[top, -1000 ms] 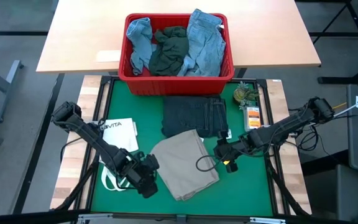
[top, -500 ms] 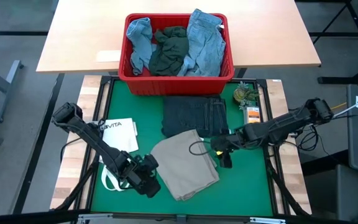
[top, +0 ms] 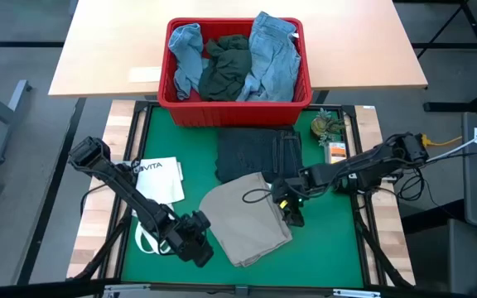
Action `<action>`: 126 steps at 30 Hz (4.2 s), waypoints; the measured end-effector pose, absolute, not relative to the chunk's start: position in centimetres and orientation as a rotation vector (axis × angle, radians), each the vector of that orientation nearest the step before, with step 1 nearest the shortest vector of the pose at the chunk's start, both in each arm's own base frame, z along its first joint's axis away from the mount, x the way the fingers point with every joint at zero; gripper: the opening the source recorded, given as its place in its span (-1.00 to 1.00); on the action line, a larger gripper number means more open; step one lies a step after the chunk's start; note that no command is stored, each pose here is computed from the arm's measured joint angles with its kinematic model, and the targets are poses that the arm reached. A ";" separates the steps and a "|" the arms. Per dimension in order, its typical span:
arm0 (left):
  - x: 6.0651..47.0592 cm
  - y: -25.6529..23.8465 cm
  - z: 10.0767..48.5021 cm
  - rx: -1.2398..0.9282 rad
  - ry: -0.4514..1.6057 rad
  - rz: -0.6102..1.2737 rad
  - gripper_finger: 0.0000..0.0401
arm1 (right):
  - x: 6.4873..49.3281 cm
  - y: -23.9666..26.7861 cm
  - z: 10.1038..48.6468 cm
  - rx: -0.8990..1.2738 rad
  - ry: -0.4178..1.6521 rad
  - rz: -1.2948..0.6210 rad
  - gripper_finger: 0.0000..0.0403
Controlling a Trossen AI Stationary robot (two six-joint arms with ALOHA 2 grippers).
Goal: Fold laundry
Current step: Stack the brown shorts on the blue pants
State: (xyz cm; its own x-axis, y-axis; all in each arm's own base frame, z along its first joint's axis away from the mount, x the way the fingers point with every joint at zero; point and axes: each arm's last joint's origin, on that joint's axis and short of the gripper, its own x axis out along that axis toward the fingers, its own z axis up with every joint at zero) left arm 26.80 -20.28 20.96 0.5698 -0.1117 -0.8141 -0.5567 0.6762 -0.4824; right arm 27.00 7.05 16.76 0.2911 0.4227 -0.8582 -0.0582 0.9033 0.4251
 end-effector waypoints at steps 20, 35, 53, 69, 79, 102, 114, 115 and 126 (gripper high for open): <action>26.8 -20.3 20.9 -0.809 0.945 0.297 -0.01 | 27.0 7.1 15.2 0.400 1.344 0.267 0.12; 26.8 -21.2 19.2 -1.024 0.877 0.496 -0.01 | 28.0 7.5 13.6 0.434 1.344 0.316 0.12; 28.5 -20.5 15.0 -1.029 0.838 0.689 -0.01 | 28.1 7.5 13.5 0.414 1.334 0.310 -0.51; 28.8 -20.2 13.4 -1.063 0.822 0.773 -0.01 | 28.1 7.5 13.5 0.344 1.308 0.348 -0.93; 29.3 -20.3 12.4 -1.052 0.792 0.786 -0.02 | 28.7 7.6 13.7 0.286 1.231 0.405 -0.99; 28.2 -19.0 17.6 -0.796 0.790 0.610 -0.97 | 28.9 7.6 15.4 0.230 1.109 0.428 -1.00; 28.4 -16.5 21.7 -0.758 0.710 0.526 -0.98 | 27.9 7.1 19.7 0.199 0.946 0.393 -1.00; 28.5 -16.3 22.1 -0.757 0.694 0.519 -0.98 | 27.8 7.1 20.1 0.198 0.933 0.391 -1.00; 29.3 -13.8 25.9 -0.707 0.548 0.414 -0.99 | 26.6 6.5 23.0 0.159 0.815 0.314 -1.00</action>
State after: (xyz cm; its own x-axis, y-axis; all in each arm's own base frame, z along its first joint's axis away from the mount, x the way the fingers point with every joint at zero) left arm 29.31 -13.79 25.92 0.7826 0.1711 -0.5985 -0.5286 0.6905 -0.4938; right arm 26.56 6.49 22.99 0.6431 0.3348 -0.6887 -0.2136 0.9421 0.2586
